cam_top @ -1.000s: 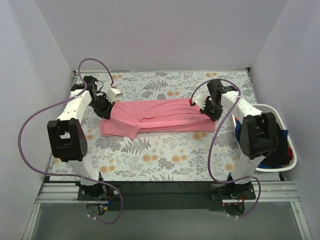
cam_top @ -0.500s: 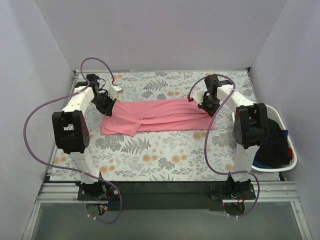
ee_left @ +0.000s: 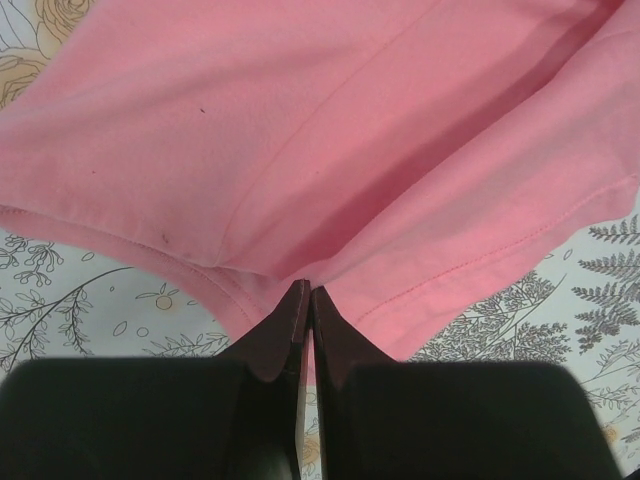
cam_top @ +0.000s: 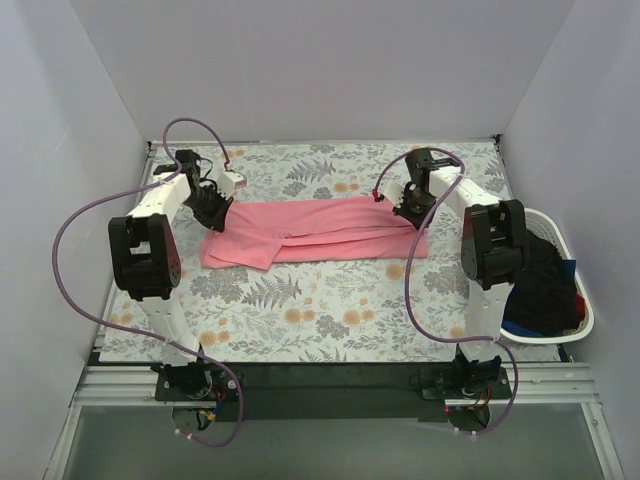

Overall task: Fold and stack the t-shirts
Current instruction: Fold the tshirt

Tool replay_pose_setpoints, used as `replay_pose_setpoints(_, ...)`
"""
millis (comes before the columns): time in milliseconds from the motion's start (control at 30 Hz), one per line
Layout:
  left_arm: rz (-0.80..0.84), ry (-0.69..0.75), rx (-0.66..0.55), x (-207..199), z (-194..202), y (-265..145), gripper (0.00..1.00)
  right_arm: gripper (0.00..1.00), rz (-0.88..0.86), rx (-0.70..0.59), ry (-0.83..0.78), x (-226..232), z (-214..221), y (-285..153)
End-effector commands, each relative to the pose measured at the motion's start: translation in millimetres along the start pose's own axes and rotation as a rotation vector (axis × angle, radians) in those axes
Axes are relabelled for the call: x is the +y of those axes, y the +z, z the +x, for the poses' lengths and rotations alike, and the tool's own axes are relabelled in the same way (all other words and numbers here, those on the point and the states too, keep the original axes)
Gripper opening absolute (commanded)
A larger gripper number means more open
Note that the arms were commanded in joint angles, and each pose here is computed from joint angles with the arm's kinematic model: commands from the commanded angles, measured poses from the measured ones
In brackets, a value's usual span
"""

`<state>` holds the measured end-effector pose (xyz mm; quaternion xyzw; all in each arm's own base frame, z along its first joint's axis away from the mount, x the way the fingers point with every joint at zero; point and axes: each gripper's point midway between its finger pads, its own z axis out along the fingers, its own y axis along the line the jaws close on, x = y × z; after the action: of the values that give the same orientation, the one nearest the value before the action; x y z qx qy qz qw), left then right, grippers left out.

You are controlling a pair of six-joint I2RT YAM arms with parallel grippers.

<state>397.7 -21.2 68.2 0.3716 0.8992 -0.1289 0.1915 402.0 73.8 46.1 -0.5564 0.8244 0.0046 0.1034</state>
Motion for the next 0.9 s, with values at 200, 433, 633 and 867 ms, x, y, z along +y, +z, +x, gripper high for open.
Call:
replay_pose_setpoints(200, -0.06, 0.002, -0.032, 21, -8, -3, 0.0, 0.01, -0.002, 0.018, -0.033, -9, 1, 4)
replay_pose_setpoints(433, -0.053, 0.018, -0.049, 18, -23, -13, 0.0, 0.01, -0.002, 0.018, -0.035, -9, 2, 3)
replay_pose_setpoints(633, -0.054, 0.031, -0.039, 21, -24, -8, 0.0, 0.01, 0.004, 0.014, -0.034, -9, 2, -1)
replay_pose_setpoints(867, -0.055, 0.038, -0.021, 24, -23, 0, 0.0, 0.01, 0.002, 0.016, -0.027, -9, 3, 0)
